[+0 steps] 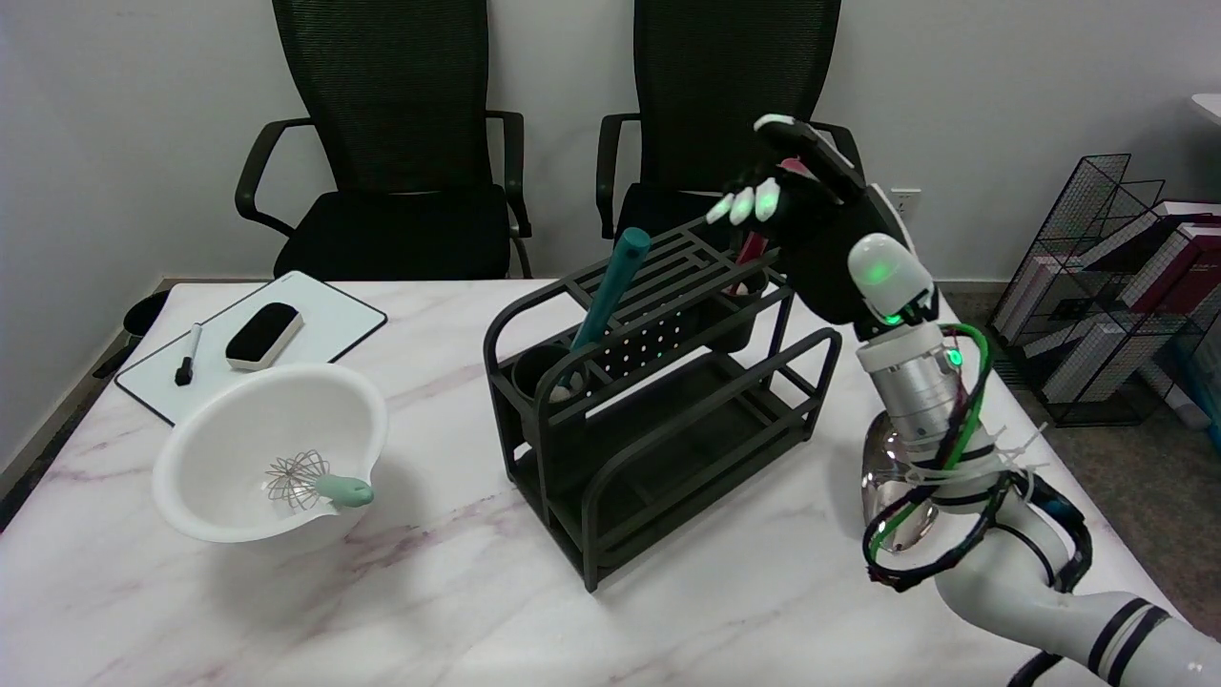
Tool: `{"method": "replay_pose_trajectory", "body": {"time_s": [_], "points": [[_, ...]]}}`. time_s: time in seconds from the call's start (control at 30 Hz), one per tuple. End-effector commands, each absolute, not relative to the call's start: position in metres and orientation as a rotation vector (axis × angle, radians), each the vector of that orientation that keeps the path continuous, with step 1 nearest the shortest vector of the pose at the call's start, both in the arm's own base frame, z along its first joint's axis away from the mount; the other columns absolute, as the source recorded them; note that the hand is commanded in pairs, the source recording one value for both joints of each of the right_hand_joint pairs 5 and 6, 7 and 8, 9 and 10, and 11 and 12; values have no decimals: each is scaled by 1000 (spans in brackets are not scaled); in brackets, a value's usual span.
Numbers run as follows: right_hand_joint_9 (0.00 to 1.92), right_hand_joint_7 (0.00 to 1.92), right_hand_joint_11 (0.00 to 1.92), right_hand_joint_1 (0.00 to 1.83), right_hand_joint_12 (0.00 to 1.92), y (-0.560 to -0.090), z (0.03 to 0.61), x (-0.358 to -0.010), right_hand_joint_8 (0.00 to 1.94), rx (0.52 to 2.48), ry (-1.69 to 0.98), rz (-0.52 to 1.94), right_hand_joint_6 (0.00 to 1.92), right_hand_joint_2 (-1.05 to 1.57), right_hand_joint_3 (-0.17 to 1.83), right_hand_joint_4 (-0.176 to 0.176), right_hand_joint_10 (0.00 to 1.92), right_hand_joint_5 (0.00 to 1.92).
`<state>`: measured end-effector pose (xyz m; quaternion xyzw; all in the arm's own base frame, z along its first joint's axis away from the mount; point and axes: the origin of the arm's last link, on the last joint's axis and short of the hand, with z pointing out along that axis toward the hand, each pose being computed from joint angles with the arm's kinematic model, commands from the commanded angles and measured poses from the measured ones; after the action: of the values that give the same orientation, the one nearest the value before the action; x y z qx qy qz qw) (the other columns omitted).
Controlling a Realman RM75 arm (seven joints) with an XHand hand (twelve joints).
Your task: Pick up the blue sponge bottle brush.
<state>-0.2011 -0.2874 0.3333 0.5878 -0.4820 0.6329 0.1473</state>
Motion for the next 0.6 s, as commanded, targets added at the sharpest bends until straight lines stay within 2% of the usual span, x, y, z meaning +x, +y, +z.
{"method": "replay_pose_trajectory", "body": {"time_s": [0.03, 0.27, 0.47, 0.6], "points": [[1071, 1211, 953, 1034, 953, -337, 280, -154, 1211, 1875, -1480, 1687, 697, 4, 828, 0, 1071, 697], [1051, 1144, 938, 1041, 938, -358, 255, -150, 1144, 1883, -1541, 1640, 643, -27, 843, 0, 1051, 643], [988, 1067, 914, 1057, 914, -374, 243, -164, 1067, 1791, -1582, 1673, 464, -73, 862, 0, 988, 464], [964, 1046, 906, 1066, 906, -384, 237, -168, 1046, 1755, -1589, 1706, 414, -84, 861, 0, 964, 414]]}}
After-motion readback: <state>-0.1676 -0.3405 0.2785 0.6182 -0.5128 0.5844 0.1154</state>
